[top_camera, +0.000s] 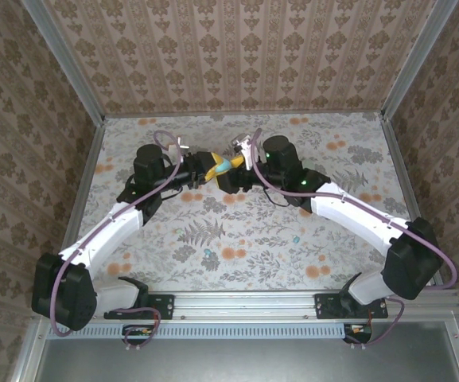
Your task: Insert wireless bluetooth earbuds into charging case
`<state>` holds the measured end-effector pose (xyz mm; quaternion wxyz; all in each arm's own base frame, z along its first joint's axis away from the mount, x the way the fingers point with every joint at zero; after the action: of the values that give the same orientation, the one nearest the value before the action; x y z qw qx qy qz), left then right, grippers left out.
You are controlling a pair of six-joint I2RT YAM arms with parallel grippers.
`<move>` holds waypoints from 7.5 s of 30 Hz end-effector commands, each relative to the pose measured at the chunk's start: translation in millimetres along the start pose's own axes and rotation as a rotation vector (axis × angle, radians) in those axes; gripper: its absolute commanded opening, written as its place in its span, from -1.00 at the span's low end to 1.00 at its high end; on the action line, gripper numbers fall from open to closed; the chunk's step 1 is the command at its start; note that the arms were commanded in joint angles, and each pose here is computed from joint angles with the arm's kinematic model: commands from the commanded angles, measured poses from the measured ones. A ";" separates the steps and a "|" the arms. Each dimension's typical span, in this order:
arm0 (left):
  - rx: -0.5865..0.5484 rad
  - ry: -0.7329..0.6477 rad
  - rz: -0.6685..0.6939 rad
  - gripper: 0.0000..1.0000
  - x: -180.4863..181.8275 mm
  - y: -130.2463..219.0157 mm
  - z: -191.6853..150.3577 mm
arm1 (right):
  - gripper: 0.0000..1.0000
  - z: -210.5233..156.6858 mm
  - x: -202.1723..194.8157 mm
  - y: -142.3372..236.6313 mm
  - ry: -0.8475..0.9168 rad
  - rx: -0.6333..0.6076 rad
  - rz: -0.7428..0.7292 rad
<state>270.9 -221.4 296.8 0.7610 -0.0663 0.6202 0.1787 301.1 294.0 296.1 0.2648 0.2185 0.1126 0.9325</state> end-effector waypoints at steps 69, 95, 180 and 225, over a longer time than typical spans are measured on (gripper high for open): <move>0.189 -1.379 -0.330 0.50 -37.1 54.8 -59.1 | -0.70 -3.4 49.4 72.3 0.241 0.203 0.498; 0.268 -1.276 -0.423 0.36 -38.6 24.9 -67.4 | -0.68 -12.3 44.9 68.2 0.298 0.204 0.493; 0.299 -1.258 -0.384 -0.70 -28.2 34.1 -75.9 | 0.39 26.9 -3.2 56.3 0.212 0.073 0.136; 0.006 -1.052 0.036 -0.82 36.3 101.6 -30.7 | 0.15 -131.0 -61.2 17.7 -0.711 0.471 -0.372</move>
<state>218.9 -137.7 271.8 0.9719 0.0403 0.1451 0.1809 289.0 221.3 185.5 0.3802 0.5144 0.2520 0.7262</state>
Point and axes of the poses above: each hand's point on the last joint's axis, 136 mm out from that joint toward the fingers, its own y axis back along the fingers, its own x axis along the line the jaws close on, z = x × y, the point moved 5 cm from there along y, back along the fingers, and after that the axes turned 3 degrees about -y, right-handed, at the moved point
